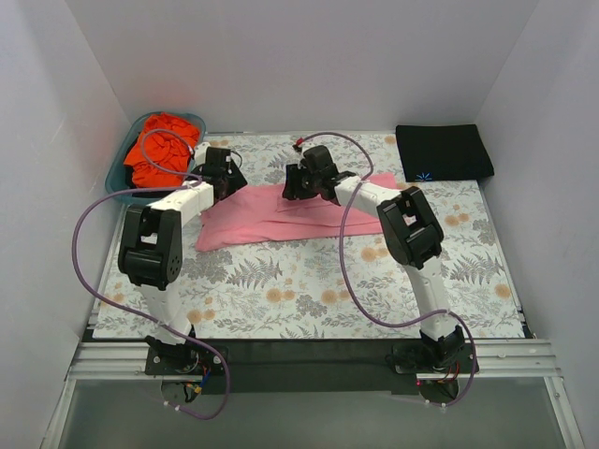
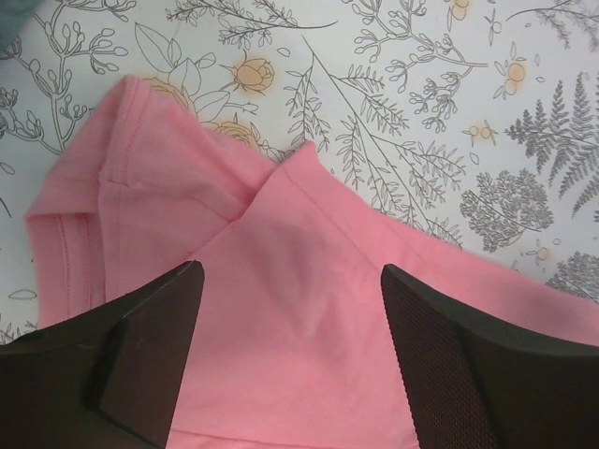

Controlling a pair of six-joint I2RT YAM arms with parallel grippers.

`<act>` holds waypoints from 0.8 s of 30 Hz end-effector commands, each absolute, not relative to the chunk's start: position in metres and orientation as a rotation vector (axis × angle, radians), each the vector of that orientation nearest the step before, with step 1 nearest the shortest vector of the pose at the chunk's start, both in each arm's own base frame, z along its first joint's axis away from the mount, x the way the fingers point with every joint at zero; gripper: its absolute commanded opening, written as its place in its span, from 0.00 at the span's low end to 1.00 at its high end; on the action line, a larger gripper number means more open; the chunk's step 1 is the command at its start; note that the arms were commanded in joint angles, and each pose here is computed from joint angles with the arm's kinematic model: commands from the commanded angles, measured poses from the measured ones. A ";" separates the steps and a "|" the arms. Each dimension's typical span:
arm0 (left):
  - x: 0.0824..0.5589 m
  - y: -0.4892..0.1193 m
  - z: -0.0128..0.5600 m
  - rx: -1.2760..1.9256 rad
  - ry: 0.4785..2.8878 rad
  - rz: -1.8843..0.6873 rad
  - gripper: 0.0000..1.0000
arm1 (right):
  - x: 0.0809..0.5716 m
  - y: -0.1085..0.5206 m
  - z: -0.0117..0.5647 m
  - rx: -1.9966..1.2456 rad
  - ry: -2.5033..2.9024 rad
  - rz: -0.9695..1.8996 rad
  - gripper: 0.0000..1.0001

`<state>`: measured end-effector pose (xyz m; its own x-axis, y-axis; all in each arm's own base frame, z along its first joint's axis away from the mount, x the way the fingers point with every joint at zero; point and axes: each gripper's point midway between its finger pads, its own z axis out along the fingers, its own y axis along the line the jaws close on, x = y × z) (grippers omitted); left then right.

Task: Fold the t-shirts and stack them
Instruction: Fold the tshirt

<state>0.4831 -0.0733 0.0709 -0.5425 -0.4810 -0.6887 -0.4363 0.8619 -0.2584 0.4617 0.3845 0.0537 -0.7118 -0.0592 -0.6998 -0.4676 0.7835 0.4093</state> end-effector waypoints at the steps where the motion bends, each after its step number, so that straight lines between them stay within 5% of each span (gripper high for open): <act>1: 0.478 -0.069 0.132 -0.684 2.102 -0.128 0.78 | 0.470 0.355 0.116 -0.411 2.146 0.637 0.55; 7: 0.397 -0.052 0.129 -0.852 2.190 -0.087 0.80 | 0.435 0.270 0.132 -0.322 2.207 0.505 0.63; 15: 0.300 -0.012 0.076 -1.014 2.275 0.023 0.80 | 0.380 0.128 0.080 0.110 2.383 0.381 0.66; 24: 0.300 -0.011 0.048 -1.127 2.306 -0.073 0.80 | 0.353 0.050 0.054 0.565 2.356 0.514 0.69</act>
<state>0.2878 -0.0039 0.0471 -0.5048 -0.7108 -0.4898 -0.7135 0.6630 -0.2267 0.3436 0.0493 0.0395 -0.7464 0.4227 -0.5140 0.2404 0.8915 0.3839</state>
